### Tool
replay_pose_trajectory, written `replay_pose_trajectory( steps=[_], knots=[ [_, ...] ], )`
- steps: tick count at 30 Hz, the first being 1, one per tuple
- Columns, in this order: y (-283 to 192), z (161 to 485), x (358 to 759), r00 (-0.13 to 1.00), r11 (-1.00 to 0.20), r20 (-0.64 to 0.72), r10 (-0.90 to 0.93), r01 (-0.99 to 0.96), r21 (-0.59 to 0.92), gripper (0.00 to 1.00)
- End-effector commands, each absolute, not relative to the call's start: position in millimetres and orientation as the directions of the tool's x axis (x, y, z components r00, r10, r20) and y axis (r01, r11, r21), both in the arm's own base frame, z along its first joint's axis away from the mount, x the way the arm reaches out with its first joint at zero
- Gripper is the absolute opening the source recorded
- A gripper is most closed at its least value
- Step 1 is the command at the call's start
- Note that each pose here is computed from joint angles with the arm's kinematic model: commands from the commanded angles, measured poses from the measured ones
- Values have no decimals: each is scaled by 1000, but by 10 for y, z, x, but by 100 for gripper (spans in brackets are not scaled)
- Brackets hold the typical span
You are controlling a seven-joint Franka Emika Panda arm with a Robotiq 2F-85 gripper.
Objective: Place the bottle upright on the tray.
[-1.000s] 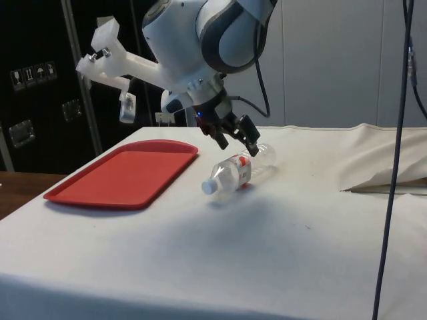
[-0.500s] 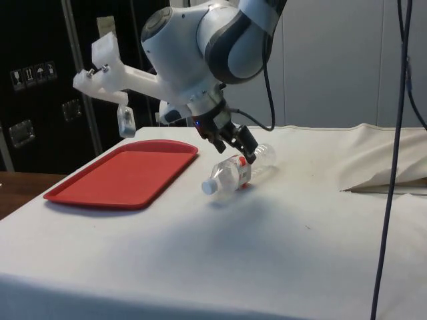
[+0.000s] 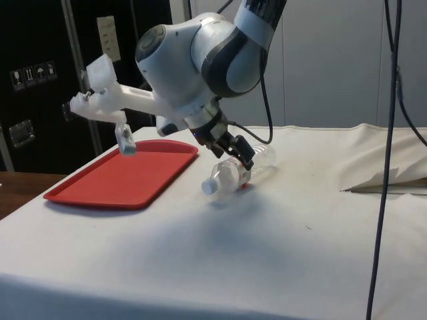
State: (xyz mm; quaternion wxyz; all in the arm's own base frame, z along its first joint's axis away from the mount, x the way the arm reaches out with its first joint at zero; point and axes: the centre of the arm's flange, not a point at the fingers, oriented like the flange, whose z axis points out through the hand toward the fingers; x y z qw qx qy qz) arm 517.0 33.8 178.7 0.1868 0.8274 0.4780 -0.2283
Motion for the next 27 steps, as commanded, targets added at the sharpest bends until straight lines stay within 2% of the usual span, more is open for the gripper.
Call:
replay_pose_trajectory(
  steps=[1, 12, 27],
  knots=[
    [338, 1748, 5171, 434, -467, -570, 698, 879, 97, 100],
    [354, 1607, 5150, 395, -441, -606, 691, 894, 80, 100],
    [369, 1580, 5150, 390, -440, -616, 685, 895, 77, 100]
  ],
)
